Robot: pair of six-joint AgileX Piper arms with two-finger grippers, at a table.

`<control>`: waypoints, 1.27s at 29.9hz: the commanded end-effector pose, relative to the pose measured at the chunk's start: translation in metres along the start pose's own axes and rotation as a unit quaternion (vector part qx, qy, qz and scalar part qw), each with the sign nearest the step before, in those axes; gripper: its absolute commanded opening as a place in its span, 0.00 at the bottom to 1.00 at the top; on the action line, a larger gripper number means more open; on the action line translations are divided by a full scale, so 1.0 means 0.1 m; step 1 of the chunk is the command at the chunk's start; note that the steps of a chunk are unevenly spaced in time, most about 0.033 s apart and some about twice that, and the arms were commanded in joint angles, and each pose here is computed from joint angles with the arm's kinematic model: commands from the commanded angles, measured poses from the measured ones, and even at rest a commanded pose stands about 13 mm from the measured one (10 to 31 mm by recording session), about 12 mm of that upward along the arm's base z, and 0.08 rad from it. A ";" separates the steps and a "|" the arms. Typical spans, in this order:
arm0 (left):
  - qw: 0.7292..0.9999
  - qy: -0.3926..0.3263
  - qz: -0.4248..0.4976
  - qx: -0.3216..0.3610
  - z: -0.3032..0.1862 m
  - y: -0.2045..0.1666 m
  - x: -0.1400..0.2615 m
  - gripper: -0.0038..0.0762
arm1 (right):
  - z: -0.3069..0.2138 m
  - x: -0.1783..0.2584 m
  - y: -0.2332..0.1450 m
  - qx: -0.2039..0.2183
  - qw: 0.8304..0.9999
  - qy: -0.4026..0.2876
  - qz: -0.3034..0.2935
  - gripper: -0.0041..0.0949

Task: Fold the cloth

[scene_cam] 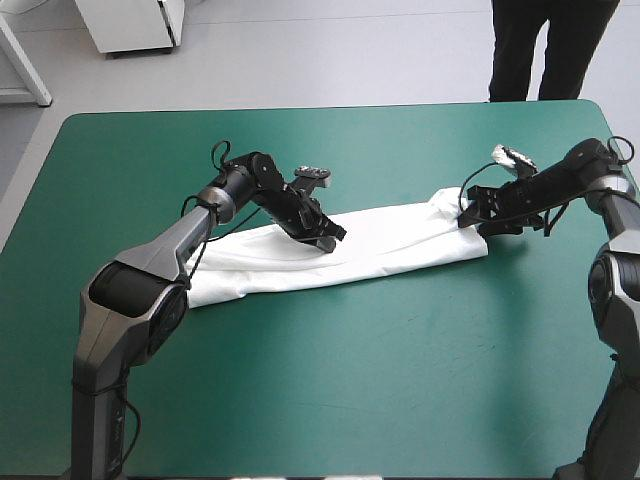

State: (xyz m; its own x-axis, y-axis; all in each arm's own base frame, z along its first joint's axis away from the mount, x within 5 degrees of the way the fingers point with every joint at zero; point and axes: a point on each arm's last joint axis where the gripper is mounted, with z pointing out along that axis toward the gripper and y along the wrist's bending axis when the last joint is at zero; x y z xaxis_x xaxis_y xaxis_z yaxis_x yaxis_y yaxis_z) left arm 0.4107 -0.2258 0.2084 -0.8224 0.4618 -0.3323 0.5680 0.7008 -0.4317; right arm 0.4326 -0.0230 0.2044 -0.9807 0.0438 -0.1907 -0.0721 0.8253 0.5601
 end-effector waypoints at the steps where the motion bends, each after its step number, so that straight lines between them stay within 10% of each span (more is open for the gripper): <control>1: 1.000 -0.028 0.011 0.006 -0.17 -0.15 -0.07 0.04 | -0.09 -0.04 0.24 -0.023 0.999 -0.018 -0.028 0.58; 11: 1.000 -0.025 0.011 0.009 -0.17 -0.15 -0.06 0.04 | 0.25 -0.05 0.33 -0.034 0.998 0.015 -0.042 0.53; 18: 1.000 -0.027 0.012 0.005 -0.17 -0.15 -0.07 0.04 | 0.29 -0.04 0.31 -0.036 0.997 0.022 -0.058 0.03; 38: 1.000 -0.004 0.011 -0.008 -0.07 -0.06 -0.03 0.04 | -0.62 0.00 0.98 -0.037 0.987 -0.089 -0.126 0.03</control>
State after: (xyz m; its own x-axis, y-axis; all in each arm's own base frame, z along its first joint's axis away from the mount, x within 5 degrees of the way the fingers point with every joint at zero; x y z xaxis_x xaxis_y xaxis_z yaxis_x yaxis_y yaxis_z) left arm 0.4120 -0.2254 0.2055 -0.8216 0.4699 -0.3228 0.5695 0.7022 -0.4273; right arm 0.4277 0.0183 0.2552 -0.9350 -0.0648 -0.3486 -0.2581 0.7984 0.5440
